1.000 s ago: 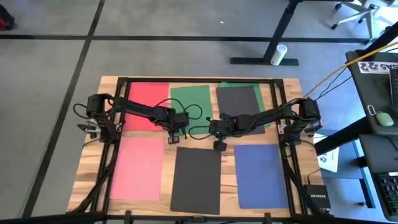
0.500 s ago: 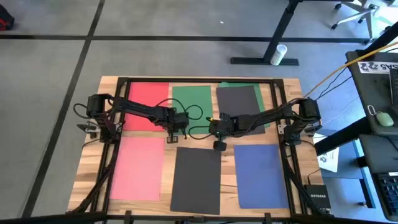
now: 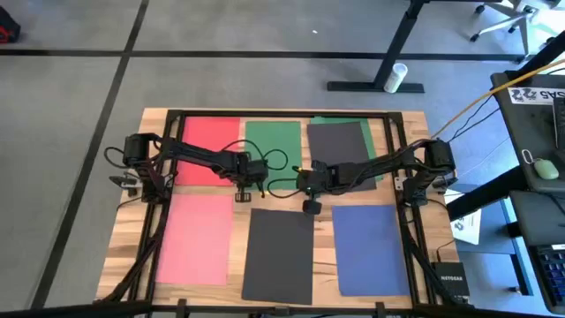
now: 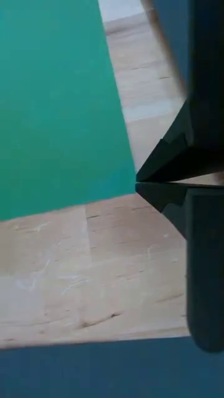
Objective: Organize paper
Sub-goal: Put the green paper on the top center of the table, then stack the black paper on top of the black paper
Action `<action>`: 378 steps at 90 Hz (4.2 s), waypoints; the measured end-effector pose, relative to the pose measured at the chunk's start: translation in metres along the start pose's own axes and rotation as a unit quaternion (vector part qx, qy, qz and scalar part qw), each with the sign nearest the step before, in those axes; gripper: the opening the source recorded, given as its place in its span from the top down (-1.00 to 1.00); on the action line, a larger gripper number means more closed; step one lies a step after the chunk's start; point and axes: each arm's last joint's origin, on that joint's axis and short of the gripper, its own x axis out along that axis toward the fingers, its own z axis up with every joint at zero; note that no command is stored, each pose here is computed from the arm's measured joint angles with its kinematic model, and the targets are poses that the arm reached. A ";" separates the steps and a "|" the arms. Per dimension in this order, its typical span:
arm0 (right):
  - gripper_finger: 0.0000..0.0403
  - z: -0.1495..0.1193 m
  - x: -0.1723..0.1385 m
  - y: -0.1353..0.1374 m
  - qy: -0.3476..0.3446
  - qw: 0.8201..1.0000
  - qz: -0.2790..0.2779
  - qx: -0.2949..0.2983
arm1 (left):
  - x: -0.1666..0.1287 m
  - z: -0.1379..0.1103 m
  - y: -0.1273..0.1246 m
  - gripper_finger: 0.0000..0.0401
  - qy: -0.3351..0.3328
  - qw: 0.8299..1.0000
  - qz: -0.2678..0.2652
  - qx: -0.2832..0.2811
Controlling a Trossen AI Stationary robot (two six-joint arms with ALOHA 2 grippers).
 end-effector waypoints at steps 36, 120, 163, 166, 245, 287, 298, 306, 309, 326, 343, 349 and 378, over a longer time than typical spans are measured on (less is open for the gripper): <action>1.00 0.000 0.000 0.000 0.000 1.000 0.000 0.000 | 0.000 -0.001 0.001 1.00 0.005 1.000 0.028 -0.004; 1.00 -0.005 -0.012 0.000 0.006 0.999 -0.050 -0.015 | -0.037 0.046 -0.017 0.96 -0.125 0.991 0.046 0.012; 1.00 -0.054 -0.059 -0.008 -0.052 0.998 -0.010 0.043 | -0.043 0.067 -0.019 0.96 -0.255 0.964 -0.064 -0.036; 1.00 -0.057 -0.057 -0.006 -0.050 0.998 -0.007 0.043 | -0.042 0.067 -0.019 0.96 -0.265 0.961 -0.065 -0.042; 0.31 -0.093 -0.028 0.034 0.010 0.994 -0.097 -0.049 | -0.002 0.030 -0.026 0.96 -0.439 0.875 -0.146 -0.143; 0.30 -0.093 -0.017 0.030 0.016 0.988 -0.144 -0.049 | -0.001 0.028 -0.023 0.96 -0.445 0.872 -0.142 -0.147; 0.30 -0.092 -0.015 0.024 0.018 0.987 -0.156 -0.042 | -0.001 0.028 -0.023 0.96 -0.444 0.873 -0.142 -0.147; 0.30 -0.091 -0.014 0.021 0.020 0.986 -0.160 -0.040 | -0.001 0.028 -0.023 0.96 -0.444 0.873 -0.141 -0.146; 0.30 -0.091 -0.014 0.020 0.022 0.986 -0.161 -0.042 | -0.001 0.028 -0.023 0.96 -0.444 0.873 -0.141 -0.146; 0.38 -0.092 -0.014 0.019 0.024 0.983 -0.174 -0.051 | -0.001 0.028 -0.023 0.96 -0.444 0.873 -0.141 -0.145; 0.83 -0.094 -0.013 0.018 0.029 0.981 -0.181 -0.063 | -0.001 0.028 -0.023 0.96 -0.444 0.873 -0.141 -0.145; 0.95 -0.093 -0.013 0.018 0.029 0.980 -0.182 -0.069 | -0.001 0.028 -0.023 0.96 -0.444 0.873 -0.140 -0.143; 1.00 -0.092 -0.014 0.019 0.026 0.981 -0.179 -0.074 | -0.001 0.028 -0.023 0.96 -0.445 0.874 -0.137 -0.138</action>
